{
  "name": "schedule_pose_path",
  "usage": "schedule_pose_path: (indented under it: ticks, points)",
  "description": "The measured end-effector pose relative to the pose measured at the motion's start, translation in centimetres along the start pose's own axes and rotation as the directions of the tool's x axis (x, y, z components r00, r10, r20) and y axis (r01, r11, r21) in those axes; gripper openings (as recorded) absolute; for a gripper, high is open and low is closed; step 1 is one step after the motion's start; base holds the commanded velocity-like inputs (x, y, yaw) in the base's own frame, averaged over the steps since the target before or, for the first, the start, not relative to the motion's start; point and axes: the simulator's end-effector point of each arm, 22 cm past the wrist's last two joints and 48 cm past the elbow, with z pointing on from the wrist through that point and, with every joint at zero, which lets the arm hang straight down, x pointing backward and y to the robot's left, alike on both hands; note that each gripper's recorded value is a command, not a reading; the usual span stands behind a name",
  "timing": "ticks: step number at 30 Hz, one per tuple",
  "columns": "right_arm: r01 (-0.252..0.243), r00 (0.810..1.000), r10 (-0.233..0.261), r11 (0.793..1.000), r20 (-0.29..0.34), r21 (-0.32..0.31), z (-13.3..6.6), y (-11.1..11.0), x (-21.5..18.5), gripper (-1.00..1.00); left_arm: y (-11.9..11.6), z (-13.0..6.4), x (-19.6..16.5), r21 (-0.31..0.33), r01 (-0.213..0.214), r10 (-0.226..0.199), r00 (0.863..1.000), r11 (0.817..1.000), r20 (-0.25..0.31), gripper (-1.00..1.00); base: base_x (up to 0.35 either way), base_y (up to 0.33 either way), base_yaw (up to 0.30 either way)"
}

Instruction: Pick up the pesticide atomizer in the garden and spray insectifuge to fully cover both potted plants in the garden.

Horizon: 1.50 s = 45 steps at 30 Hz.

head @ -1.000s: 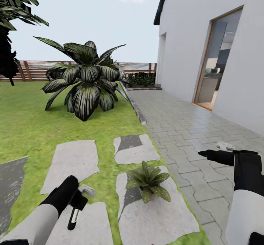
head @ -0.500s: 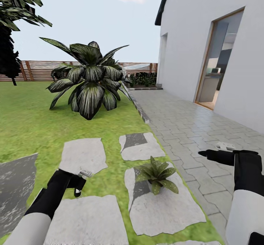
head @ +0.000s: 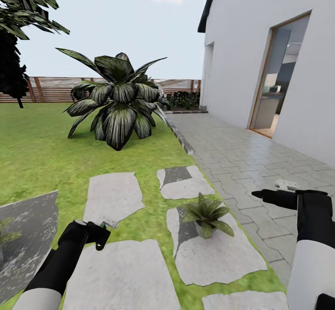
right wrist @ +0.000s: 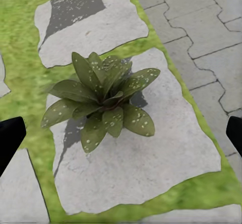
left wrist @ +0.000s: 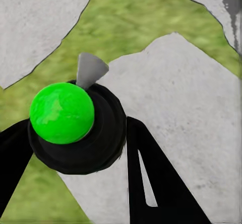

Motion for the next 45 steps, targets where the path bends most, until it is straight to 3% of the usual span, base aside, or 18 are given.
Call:
schedule_pose_path:
  ticks: [3, 7, 15, 21, 34, 37, 38, 40, 43, 44, 45]
  points:
    - [0.000, 1.000, 0.000, 1.000, 0.000, 0.000, 0.0, 0.0, 0.0, 1.00, -0.9, 0.1, -0.4, 0.012, -0.007, 0.007, 1.000, 1.000, 0.005, -1.00, -0.040, 0.051, 0.000]
    - [-0.001, 1.000, 0.001, 1.000, -0.003, 0.001, 0.1, -0.1, 0.1, 1.00, -2.4, 0.4, -0.6, 0.027, -0.054, 0.054, 0.999, 0.998, 0.000, -1.00, -0.005, 0.007, 0.000]
    - [-0.001, 1.000, 0.001, 1.000, -0.013, 0.002, 0.6, -0.1, 0.5, 1.00, -3.2, 0.9, 0.2, 0.040, -0.068, 0.068, 0.998, 0.997, -0.016, -1.00, 0.000, 0.000, 0.000]
    - [-0.002, 1.000, 0.002, 1.000, -0.013, 0.004, 0.6, -0.2, 0.6, 1.00, -4.5, 1.1, -0.1, 0.055, -0.110, 0.111, 0.994, 0.992, -0.016, -1.00, -0.153, 0.000, 0.000]
    - [-0.001, 1.000, 0.001, 1.000, -0.015, 0.002, 0.6, -0.1, 0.6, 1.00, -4.7, 1.1, -0.1, 0.058, -0.116, 0.117, 0.993, 0.992, -0.017, -1.00, -0.172, 0.000, 0.000]
    - [0.113, 0.993, -0.113, 0.994, -0.013, -0.011, 0.7, 2.6, -0.6, 1.00, -5.0, 1.0, 0.0, 0.079, -0.112, 0.114, 0.993, 0.991, -0.015, -1.00, 0.000, 0.000, 0.000]
    - [0.212, 0.977, -0.213, 0.977, -0.022, -0.037, 1.1, 5.5, -1.0, 1.00, -5.9, 1.0, 0.1, 0.119, -0.111, 0.113, 0.994, 0.987, -0.014, -1.00, 0.000, 0.000, 0.000]
    - [0.354, 0.933, -0.359, 0.930, -0.033, -0.097, 1.7, 10.2, -0.7, 1.00, -7.9, 0.6, -0.2, 0.209, -0.133, 0.133, 0.991, 0.969, 0.016, -1.00, 0.000, 0.000, 0.000]
    - [0.418, 0.901, -0.432, 0.885, -0.030, -0.204, 1.5, 14.3, 0.3, 1.00, -10.3, -0.2, -1.7, 0.311, -0.244, 0.209, 0.968, 0.919, 0.139, -1.00, 0.000, 0.000, 0.000]
    - [0.437, 0.886, -0.462, 0.854, -0.028, -0.281, 1.2, 16.6, 1.2, 1.00, -10.4, -0.7, -2.0, 0.339, -0.267, 0.213, 0.958, 0.902, 0.190, -1.00, 0.000, 0.000, 0.000]
    - [0.458, 0.865, -0.502, 0.808, -0.025, -0.371, 0.7, 19.1, 2.5, 1.00, -10.0, -1.2, -2.4, 0.352, -0.294, 0.216, 0.945, 0.889, 0.246, -1.00, 0.000, 0.000, 0.000]
